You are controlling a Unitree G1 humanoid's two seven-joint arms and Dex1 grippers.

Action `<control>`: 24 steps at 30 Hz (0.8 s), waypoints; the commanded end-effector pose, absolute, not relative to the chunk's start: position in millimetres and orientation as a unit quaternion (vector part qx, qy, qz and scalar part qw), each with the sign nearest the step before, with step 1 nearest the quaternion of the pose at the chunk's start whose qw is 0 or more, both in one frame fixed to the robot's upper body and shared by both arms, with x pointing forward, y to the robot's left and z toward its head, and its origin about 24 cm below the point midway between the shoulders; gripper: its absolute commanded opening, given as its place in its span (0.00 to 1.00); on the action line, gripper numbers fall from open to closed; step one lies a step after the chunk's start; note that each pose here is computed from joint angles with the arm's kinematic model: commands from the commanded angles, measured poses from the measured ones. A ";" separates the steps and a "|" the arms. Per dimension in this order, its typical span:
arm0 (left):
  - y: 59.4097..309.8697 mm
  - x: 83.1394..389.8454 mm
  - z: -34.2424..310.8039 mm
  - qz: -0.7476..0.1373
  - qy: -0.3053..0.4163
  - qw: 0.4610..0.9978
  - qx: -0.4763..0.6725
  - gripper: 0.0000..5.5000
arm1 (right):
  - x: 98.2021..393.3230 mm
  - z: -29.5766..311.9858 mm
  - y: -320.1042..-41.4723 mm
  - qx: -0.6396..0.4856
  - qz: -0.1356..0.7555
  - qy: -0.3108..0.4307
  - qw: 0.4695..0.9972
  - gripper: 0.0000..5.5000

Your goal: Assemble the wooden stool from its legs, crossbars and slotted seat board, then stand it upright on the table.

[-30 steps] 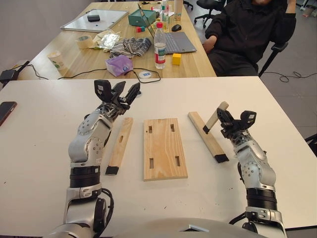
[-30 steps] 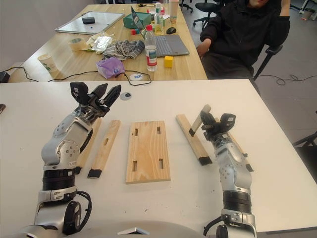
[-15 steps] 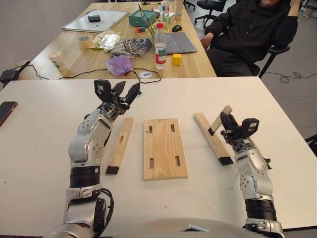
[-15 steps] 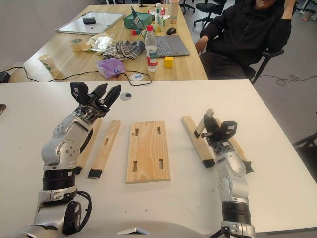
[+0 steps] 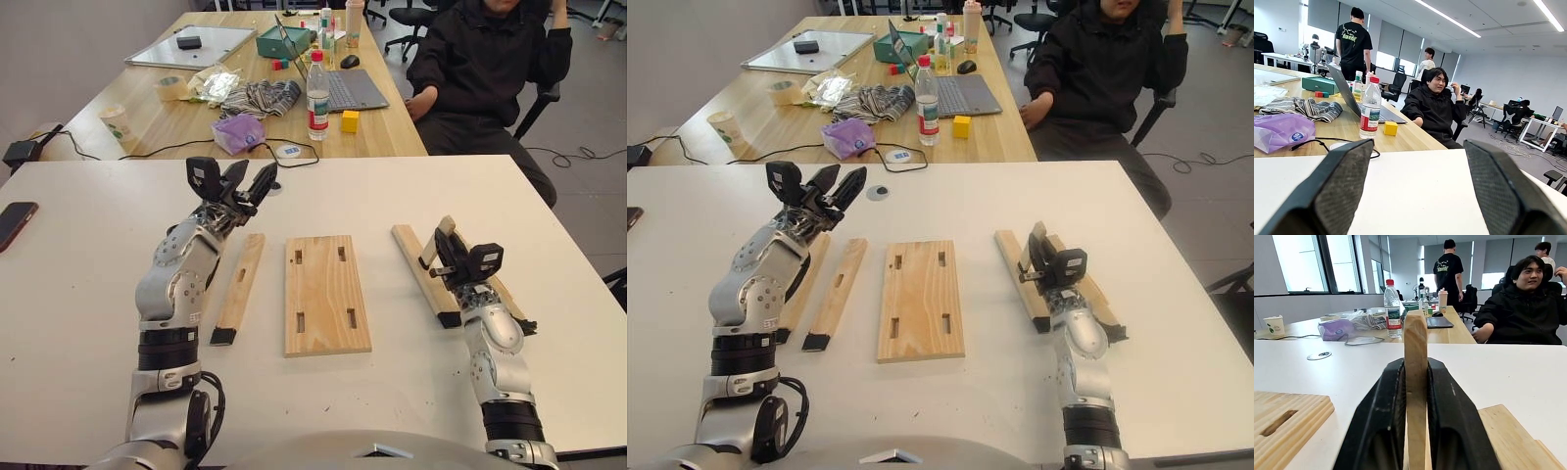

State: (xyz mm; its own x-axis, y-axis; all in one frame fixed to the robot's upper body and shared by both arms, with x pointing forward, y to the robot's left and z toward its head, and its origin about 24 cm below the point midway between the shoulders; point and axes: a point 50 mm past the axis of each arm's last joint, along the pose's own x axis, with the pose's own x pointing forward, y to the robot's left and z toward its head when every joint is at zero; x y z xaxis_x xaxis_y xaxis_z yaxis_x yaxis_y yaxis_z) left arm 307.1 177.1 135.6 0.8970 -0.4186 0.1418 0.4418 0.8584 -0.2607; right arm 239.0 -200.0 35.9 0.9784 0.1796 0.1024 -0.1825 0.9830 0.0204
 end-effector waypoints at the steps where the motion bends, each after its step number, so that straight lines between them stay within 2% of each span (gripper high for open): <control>1: 176.8 310.1 142.5 -0.227 -0.045 0.964 -0.133 0.61 | 186.6 -36.9 -214.5 0.015 0.050 0.138 0.989 0.07; 18: 176.6 308.6 138.4 -0.218 -0.046 0.965 -0.137 0.61 | 193.1 -62.8 -223.9 0.007 0.076 0.200 0.977 0.07; 19: 176.9 308.3 137.9 -0.217 -0.046 0.965 -0.138 0.61 | 193.0 -63.3 -225.0 0.005 0.076 0.201 0.977 0.14; 24: 177.9 307.2 136.5 -0.209 -0.048 0.966 -0.141 0.61 | 196.8 -59.0 -227.8 -0.013 0.084 0.186 0.979 0.29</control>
State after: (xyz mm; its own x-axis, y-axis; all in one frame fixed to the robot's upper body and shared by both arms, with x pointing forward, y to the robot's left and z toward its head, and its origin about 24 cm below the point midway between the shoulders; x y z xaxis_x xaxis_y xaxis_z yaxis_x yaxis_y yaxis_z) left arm 307.3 176.4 135.3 0.9012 -0.4062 0.1510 0.4328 0.8617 -0.2648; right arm 239.3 -217.0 -4.7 0.9791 0.1946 -0.0595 -0.1965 0.9801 -0.0273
